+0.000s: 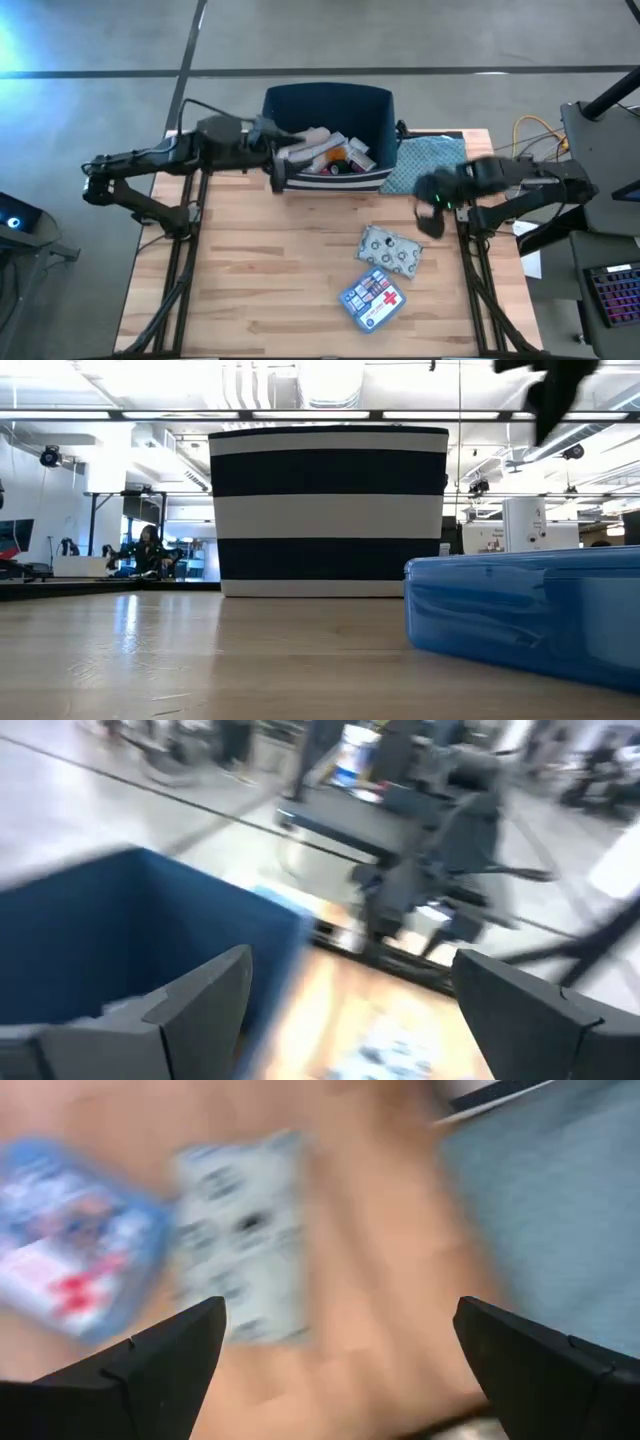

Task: Pick & place medical supplies in basket/bin
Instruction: Put the blue first aid kit into the blue bin

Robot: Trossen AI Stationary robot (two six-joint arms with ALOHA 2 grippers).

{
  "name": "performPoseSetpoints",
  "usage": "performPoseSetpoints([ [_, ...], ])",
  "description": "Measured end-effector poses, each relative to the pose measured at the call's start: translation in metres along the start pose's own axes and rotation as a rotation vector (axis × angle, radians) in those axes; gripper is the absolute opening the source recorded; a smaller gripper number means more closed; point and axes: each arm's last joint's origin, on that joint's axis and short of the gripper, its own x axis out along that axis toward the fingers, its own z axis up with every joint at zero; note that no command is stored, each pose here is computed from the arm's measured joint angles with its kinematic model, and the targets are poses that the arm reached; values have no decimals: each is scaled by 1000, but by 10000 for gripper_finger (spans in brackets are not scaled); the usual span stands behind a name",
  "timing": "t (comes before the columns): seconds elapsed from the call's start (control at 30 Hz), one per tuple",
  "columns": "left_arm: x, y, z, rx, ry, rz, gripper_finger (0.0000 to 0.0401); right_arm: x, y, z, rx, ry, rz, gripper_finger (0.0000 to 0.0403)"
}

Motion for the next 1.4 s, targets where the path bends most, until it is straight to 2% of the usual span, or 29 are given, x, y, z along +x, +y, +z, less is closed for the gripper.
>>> performPoseSetpoints([
  [0.07, -1, -15, -7, -41, 41, -54, 319, 11, 13, -15, 11, 39, 135, 379],
  [0.17, 1, -33, -29, -132, 192, -82, 314, 35, 30, -36, 48, 126, 305, 379],
  [0.37, 17, -69, -89, -398, 470, -33, 299, 91, 52, -70, 168, 248, 451, 379],
  [0.53, 33, -111, -147, -539, 624, -3, 283, 126, 69, -87, 268, 192, 585, 379],
  [0.63, 47, -133, -178, -609, 652, 13, 279, 144, 73, -93, 365, 153, 614, 379],
  [0.83, 80, -161, -230, -693, 690, 4, 278, 176, 76, -101, 463, 182, 559, 379],
  [1.03, 117, -172, -283, -710, 716, -19, 278, 195, 90, -96, 468, 184, 559, 379],
  [1.23, 146, -176, -341, -782, 822, -74, 278, 212, 103, -91, 472, 163, 619, 379],
  [1.4, 157, -175, -357, -826, 815, -80, 278, 222, 116, -81, 479, 151, 655, 379],
])
